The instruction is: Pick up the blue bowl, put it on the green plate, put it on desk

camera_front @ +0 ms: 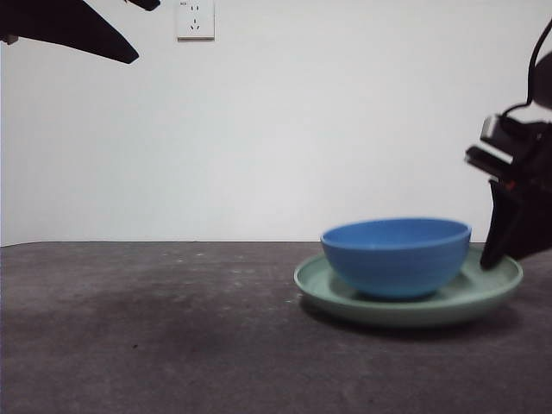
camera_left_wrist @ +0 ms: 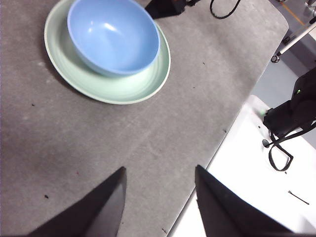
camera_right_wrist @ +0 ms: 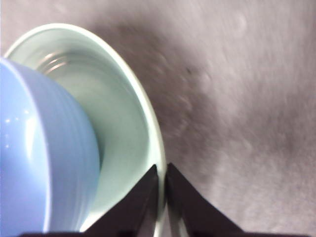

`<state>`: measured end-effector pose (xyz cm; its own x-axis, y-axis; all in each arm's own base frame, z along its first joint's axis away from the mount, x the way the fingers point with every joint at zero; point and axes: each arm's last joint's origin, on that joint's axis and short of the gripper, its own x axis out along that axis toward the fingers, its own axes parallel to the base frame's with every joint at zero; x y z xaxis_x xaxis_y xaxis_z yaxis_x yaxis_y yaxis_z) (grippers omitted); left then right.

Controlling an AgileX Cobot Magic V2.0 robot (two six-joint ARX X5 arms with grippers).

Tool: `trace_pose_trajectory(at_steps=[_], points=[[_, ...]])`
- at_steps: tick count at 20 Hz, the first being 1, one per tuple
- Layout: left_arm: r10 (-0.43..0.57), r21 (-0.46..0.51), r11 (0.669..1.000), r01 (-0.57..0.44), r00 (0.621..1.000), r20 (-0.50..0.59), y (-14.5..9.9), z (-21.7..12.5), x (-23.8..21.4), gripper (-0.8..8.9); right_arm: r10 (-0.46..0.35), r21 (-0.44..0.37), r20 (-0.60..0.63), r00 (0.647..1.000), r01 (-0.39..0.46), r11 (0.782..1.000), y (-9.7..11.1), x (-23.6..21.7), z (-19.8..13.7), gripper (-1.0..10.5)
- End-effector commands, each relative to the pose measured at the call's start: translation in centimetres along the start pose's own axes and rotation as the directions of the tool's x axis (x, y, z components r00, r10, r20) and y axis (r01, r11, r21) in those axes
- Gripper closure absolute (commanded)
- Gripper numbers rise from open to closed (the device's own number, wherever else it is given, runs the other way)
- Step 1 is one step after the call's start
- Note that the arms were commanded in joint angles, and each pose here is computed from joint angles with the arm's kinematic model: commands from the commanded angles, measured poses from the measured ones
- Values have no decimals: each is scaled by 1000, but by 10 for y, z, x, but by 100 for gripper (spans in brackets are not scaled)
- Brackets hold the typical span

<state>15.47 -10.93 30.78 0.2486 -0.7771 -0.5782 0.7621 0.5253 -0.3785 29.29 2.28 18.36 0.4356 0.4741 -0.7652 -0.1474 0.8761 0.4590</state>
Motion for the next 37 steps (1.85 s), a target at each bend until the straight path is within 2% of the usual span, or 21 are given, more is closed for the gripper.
trace_pose_trajectory(at_steps=[1, 6, 14, 18, 21, 26, 34, 35, 37], points=[[-9, 16, 1000, 9, 1000, 4, -1, 3, 0, 592, 38, 15, 42, 998, -39, 999, 8, -9, 6, 935], [-9, 16, 1000, 9, 1000, 3, -1, 3, 0, 592, 80, 6, 60, 995, -81, 997, 28, -14, 11, 935], [-9, 12, 1000, 9, 1000, -2, -1, 2, 0, 592, 132, -110, 96, 987, -121, 987, 98, -5, 30, 935], [-8, 12, 1000, 9, 1000, -3, -1, 2, 0, 591, 150, -129, 47, 987, -143, 981, 118, 21, 37, 935], [-8, 8, 1000, 9, 1000, -8, -1, 1, 0, 592, 160, -118, 18, 987, -156, 981, 123, 48, 37, 935], [-8, 8, 1000, 9, 1000, -8, -1, 1, 0, 592, 145, -78, -46, 988, -148, 986, 117, 90, 27, 935], [-7, 4, 1000, 7, 1000, -8, -1, 1, 0, 591, 106, -59, -86, 991, -112, 992, 110, 102, 22, 933], [-7, 4, 1000, 7, 1000, -8, -1, 1, 0, 591, 104, -56, -93, 990, -110, 992, 110, 102, 21, 912], [-7, 3, 1000, 7, 1000, -8, -1, 1, 0, 591, 97, -51, -105, 990, -103, 993, 109, 102, 20, 796]])
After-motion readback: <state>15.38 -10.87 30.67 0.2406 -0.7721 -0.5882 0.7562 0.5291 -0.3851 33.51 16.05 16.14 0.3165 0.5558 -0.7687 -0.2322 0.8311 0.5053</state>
